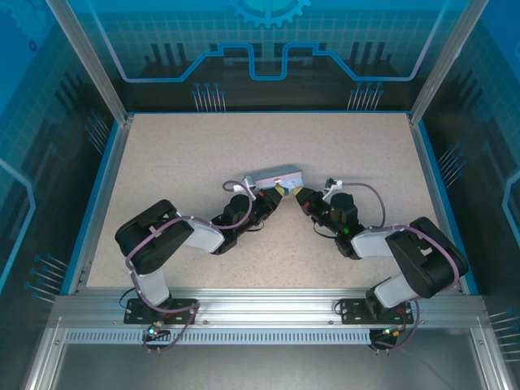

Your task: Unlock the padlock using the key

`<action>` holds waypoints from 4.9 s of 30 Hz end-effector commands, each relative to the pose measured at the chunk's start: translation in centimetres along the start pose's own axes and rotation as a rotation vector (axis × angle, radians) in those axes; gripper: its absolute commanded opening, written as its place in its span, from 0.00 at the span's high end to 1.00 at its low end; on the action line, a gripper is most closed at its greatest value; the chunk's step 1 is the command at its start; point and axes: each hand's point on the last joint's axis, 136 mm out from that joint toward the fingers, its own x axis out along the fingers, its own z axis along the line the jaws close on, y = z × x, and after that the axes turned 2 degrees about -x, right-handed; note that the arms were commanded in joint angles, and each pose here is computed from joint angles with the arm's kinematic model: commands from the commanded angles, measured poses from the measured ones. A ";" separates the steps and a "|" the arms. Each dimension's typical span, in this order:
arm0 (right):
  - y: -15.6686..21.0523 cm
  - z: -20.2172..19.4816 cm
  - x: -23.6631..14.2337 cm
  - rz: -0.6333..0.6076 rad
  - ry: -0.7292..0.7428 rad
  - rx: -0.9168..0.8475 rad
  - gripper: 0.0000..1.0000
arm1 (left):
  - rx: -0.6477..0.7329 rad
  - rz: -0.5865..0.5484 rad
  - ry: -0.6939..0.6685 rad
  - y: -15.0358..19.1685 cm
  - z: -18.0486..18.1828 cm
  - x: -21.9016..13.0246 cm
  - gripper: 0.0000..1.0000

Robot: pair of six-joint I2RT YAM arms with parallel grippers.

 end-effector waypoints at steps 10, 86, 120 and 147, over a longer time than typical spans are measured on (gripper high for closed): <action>-0.1 2.2 0.2 -0.008 -0.077 -0.025 0.98 | -0.016 -0.011 0.139 -0.3 -4.1 0.5 1.00; 0.7 1.1 -2.0 0.346 -0.242 -0.321 0.99 | -0.042 0.210 0.207 -0.5 -4.6 -0.5 1.00; 1.3 0.8 -0.1 0.384 -0.244 -0.297 0.98 | -0.049 0.241 0.201 0.3 -3.8 -0.9 1.00; 2.3 1.5 2.0 0.521 -0.322 -0.273 0.97 | -0.052 0.364 0.210 2.8 -1.8 -1.0 1.00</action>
